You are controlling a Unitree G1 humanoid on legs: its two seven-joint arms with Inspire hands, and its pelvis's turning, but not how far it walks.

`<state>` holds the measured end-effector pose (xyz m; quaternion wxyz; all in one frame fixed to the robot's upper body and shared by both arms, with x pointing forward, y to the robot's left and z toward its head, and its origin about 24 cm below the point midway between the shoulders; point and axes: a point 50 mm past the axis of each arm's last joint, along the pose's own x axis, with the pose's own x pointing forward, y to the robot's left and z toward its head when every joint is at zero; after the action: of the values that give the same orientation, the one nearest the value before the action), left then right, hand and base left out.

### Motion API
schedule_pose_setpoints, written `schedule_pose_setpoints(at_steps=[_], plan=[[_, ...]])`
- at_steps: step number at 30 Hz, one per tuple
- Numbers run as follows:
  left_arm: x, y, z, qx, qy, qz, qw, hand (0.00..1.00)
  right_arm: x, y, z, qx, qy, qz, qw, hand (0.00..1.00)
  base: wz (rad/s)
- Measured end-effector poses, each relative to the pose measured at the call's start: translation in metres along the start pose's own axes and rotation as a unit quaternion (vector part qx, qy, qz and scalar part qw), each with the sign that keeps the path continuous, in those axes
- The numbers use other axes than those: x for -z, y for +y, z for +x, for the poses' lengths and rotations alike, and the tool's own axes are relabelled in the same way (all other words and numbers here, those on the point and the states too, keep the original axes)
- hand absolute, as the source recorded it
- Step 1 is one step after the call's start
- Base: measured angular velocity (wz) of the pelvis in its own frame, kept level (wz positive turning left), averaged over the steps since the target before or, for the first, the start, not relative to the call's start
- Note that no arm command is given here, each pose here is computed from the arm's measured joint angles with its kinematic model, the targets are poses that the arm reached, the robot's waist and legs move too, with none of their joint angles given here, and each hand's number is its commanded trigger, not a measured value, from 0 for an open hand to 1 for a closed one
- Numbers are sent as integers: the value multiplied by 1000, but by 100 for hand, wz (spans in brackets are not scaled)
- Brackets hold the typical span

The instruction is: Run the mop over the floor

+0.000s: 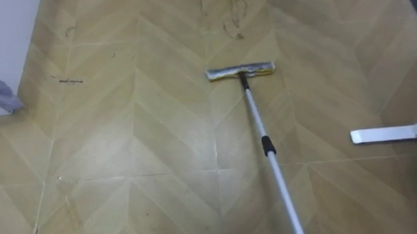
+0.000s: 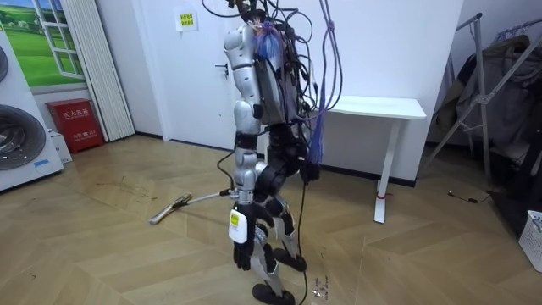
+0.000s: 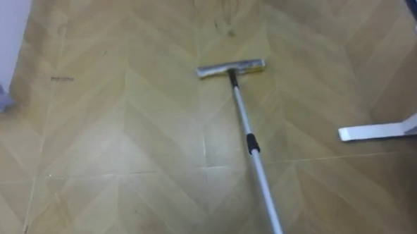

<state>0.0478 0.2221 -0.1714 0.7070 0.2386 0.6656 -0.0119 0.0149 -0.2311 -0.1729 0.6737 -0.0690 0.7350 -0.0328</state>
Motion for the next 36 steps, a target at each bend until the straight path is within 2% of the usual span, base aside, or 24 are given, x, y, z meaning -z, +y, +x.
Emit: schedule_pose_setpoints(at_steps=[4, 7, 9, 12, 14, 17, 19, 21, 23, 27, 32, 34, 36], plan=[[7, 0, 0, 4, 15, -34, 999, 0, -10, -8, -3, 13, 6, 9, 1000, 100, 2], [3, 0, 0, -1, 9, -44, 999, 0, -44, -26, -11, 37, -27, 2, 999, 100, -10], [-2, -2, 0, 6, -3, -41, 999, 0, -75, -48, -22, 57, -62, 2, 996, 100, -29], [-3, 2, 0, 4, -14, -40, 999, 0, -107, -55, -35, 56, -105, 0, 993, 100, -18], [-2, 6, 1, 4, -15, -39, 999, 0, -113, -53, -37, 43, -119, 6, 992, 100, 2], [-8, 10, 1, 13, -23, -38, 999, 0, -101, -53, -32, 26, -112, 32, 993, 100, 20], [-11, 7, 1, 19, -27, -34, 999, 0, -75, -59, -25, 33, -79, 35, 996, 100, 35], [-16, 4, 0, 22, -34, -35, 999, 0, -31, -74, -18, 55, -27, 41, 997, 100, 34], [-21, 7, -1, 11, -45, -37, 998, 0, 2, -74, -14, 56, 14, 46, 997, 100, 34], [-38, 15, -3, -19, -81, -47, 995, 0, 38, -46, -5, 23, 57, 66, 996, 100, 6], [-26, 8, -3, -15, -65, -49, 997, 0, 47, -35, -4, 14, 80, 61, 995, 100, -16], [-16, 6, -2, -18, -47, -48, 998, 0, 35, -38, -4, 26, 73, 50, 996, 100, -23], [-14, 12, -2, -31, -36, -56, 997, 0, 2, -46, -8, 45, 47, 40, 997, 100, 0]])
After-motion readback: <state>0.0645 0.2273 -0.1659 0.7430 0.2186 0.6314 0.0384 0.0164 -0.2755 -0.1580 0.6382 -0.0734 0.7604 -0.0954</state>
